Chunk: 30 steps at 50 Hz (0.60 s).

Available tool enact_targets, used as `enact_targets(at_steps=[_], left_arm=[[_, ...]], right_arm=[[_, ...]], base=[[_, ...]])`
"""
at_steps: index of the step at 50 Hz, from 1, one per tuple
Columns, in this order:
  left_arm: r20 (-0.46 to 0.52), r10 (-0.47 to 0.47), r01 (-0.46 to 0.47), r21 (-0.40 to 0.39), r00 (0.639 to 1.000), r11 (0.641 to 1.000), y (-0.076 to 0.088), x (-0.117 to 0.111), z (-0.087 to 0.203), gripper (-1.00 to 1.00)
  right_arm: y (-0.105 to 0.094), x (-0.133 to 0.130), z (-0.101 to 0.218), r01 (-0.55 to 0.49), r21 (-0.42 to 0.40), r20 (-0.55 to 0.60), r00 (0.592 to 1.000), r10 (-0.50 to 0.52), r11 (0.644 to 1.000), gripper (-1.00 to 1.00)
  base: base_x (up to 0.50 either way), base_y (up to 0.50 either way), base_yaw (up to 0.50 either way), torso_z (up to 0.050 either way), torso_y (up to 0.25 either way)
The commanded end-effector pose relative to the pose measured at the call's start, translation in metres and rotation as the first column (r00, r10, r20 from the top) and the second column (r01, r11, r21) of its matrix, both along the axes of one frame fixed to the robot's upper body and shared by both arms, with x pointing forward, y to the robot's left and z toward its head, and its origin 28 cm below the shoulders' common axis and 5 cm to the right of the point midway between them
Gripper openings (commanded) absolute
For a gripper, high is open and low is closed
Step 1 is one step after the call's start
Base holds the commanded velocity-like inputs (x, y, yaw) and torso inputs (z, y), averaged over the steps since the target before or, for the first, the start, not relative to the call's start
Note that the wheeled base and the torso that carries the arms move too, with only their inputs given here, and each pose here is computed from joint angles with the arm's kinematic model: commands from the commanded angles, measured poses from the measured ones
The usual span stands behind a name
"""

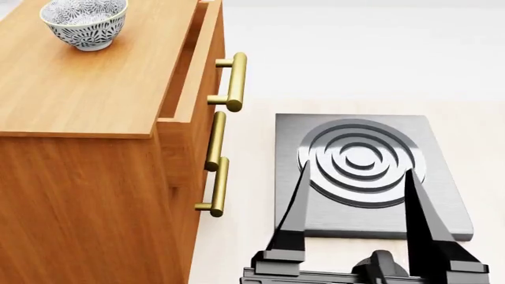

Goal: Pick the akita bowl on the wooden cabinet and place it on the plate.

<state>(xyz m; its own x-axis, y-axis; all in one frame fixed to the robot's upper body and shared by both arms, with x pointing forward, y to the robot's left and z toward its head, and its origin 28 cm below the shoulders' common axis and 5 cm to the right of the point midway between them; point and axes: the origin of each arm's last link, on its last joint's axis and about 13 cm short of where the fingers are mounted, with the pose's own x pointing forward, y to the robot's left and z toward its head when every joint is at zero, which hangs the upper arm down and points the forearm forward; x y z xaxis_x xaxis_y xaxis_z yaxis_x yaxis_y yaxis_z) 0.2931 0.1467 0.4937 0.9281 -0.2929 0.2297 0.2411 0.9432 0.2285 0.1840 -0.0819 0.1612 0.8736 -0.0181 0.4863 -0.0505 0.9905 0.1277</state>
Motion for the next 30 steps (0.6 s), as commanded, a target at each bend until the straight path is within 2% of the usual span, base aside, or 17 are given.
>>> enact_targets(at_steps=[1, 3, 5, 8, 10, 14, 16, 19, 22, 23, 26, 27, 28, 29, 30], left_arm=[[-0.116, -0.071, 0.067, -0.034, 0.991, 0.997, -0.007, 0.018, 0.026, 1.00], [-0.152, -0.112, 0.104, -0.059, 0.982, 0.993, -0.008, 0.023, 0.029, 1.00], [-0.196, -0.098, 0.086, -0.067, 0.976, 0.994, -0.009, 0.029, 0.028, 1.00], [-0.265, -0.143, 0.110, -0.136, 0.953, 0.985, -0.006, 0.033, 0.022, 1.00], [-0.320, -0.118, 0.087, -0.109, 0.940, 0.990, -0.004, 0.037, 0.014, 1.00], [-0.341, -0.106, 0.074, -0.104, 0.934, 0.992, 0.003, 0.040, 0.011, 1.00], [-0.359, -0.114, 0.069, -0.137, 0.926, 0.988, 0.006, 0.040, 0.011, 1.00], [-0.386, -0.093, 0.042, -0.139, 0.918, 0.989, 0.009, 0.040, 0.010, 1.00], [-0.392, -0.109, 0.049, -0.160, 0.913, 0.986, 0.011, 0.041, 0.009, 1.00], [-0.385, -0.103, 0.025, -0.202, 0.917, 0.979, 0.010, 0.042, 0.009, 1.00], [-0.404, -0.070, -0.004, -0.180, 0.912, 0.984, 0.013, 0.042, 0.008, 1.00], [-0.409, -0.023, -0.040, -0.145, 0.912, 0.989, 0.017, 0.042, 0.008, 1.00], [-0.412, -0.021, -0.038, -0.134, 0.911, 0.990, 0.018, 0.041, 0.008, 1.00], [-0.430, 0.024, -0.062, -0.075, 0.903, 0.995, 0.021, 0.042, 0.005, 1.00], [-0.431, 0.055, -0.084, -0.050, 0.901, 0.995, 0.023, 0.042, 0.004, 1.00]], right_arm=[[0.001, 0.000, 0.000, -0.009, -0.003, 0.000, 1.000, 0.009, 1.000, 1.00], [0.001, 0.000, 0.000, -0.010, -0.003, 0.000, 1.000, 0.010, 1.000, 1.00], [0.001, 0.000, 0.000, -0.011, -0.003, 0.000, 1.000, 0.011, 1.000, 1.00], [0.001, 0.000, 0.000, -0.011, -0.005, 0.000, 1.000, 0.011, 1.000, 1.00], [0.001, 0.001, -0.001, -0.009, -0.004, -0.002, 1.000, 0.009, 1.000, 1.00], [0.001, 0.001, -0.001, -0.012, -0.003, -0.005, 1.000, 0.012, 1.000, 1.00], [0.001, 0.002, -0.003, -0.011, -0.010, -0.009, 1.000, 0.011, 1.000, 1.00], [0.000, 0.002, -0.003, -0.009, -0.013, -0.006, 1.000, 0.009, 1.000, 1.00], [0.000, 0.002, -0.002, -0.009, -0.007, -0.006, 1.000, 0.009, 1.000, 1.00], [0.000, 0.003, -0.003, -0.010, -0.008, -0.008, 1.000, 0.010, 1.000, 1.00], [0.000, 0.003, -0.004, -0.012, -0.012, -0.010, 1.000, 0.012, 1.000, 1.00], [0.001, 0.003, -0.004, -0.012, -0.013, -0.011, 1.000, 0.012, 1.000, 1.00], [0.001, 0.003, -0.004, -0.011, -0.014, -0.012, 1.000, 0.011, 1.000, 1.00], [0.000, 0.003, -0.005, -0.012, -0.011, -0.013, 1.000, 0.012, 1.000, 1.00], [0.001, 0.004, -0.005, -0.012, -0.011, -0.014, 1.000, 0.012, 1.000, 1.00]], base=[[0.00, 0.00, 0.00, 0.000, 0.000], [0.00, 0.00, 0.00, 0.000, 0.000], [0.00, 0.00, 0.00, 0.000, 0.000], [0.00, 0.00, 0.00, 0.000, 0.000], [0.00, 0.00, 0.00, 0.000, 0.000], [0.00, 0.00, 0.00, 0.000, 0.000], [0.00, 0.00, 0.00, 0.000, 0.000], [0.00, 0.00, 0.00, 0.000, 0.000], [0.00, 0.00, 0.00, 0.000, 0.000], [0.00, 0.00, 0.00, 0.000, 0.000], [0.00, 0.00, 0.00, 0.000, 0.000], [0.00, 0.00, 0.00, 0.000, 0.000], [0.00, 0.00, 0.00, 0.000, 0.000], [0.00, 0.00, 0.00, 0.000, 0.000], [0.00, 0.00, 0.00, 0.000, 0.000]])
